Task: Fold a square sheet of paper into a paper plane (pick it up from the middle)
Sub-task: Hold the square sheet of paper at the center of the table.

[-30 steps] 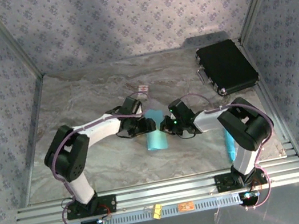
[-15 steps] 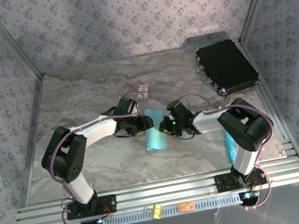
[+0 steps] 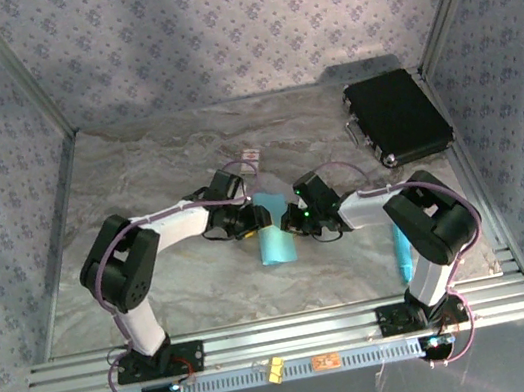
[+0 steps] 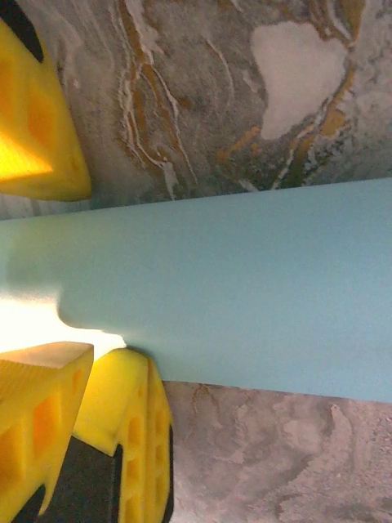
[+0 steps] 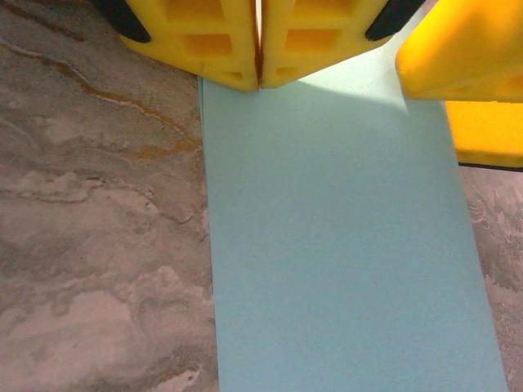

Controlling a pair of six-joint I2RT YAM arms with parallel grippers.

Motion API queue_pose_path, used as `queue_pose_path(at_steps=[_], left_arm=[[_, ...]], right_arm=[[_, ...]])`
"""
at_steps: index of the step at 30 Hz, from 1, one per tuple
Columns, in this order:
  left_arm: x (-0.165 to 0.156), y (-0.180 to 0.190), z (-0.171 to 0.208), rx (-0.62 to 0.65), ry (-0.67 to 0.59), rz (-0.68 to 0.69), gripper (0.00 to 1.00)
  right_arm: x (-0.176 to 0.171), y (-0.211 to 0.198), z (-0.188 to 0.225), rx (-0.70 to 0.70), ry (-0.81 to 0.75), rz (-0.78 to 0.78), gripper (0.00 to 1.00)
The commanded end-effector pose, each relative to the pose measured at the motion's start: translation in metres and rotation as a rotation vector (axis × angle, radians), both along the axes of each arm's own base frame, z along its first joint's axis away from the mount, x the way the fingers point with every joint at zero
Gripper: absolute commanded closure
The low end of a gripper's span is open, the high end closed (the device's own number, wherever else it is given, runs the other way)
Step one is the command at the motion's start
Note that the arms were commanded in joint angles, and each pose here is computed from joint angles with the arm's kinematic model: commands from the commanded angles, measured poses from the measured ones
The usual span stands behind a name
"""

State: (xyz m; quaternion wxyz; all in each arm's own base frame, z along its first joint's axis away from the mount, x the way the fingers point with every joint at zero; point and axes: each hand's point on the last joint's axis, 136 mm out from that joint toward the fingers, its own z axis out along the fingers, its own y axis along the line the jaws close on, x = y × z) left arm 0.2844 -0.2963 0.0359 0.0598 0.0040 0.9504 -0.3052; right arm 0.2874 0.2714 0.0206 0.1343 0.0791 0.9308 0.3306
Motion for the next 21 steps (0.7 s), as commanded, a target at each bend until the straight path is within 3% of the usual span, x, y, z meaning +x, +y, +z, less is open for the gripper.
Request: queue_pose_path(at_steps=[1, 10, 13, 21], left_arm=[[0.002, -0.013, 0.005, -0.03, -0.006, -0.029, 0.54], [-0.003, 0.001, -0.014, 0.099, 0.012, -0.049, 0.58], [-0.003, 0.003, -0.016, 0.118, 0.016, -0.043, 0.58], [-0.003, 0.007, -0.017, 0.149, 0.015, -0.06, 0.58]], right_arm=[[-0.015, -0.014, -0.019, -0.071, 0.073, -0.009, 0.88], [0.007, -0.01, 0.025, 0.01, -0.061, -0.052, 0.78], [0.016, -0.032, 0.048, -0.031, -0.133, -0.12, 0.68], [0.013, -0.096, 0.066, -0.078, -0.178, -0.274, 0.63]])
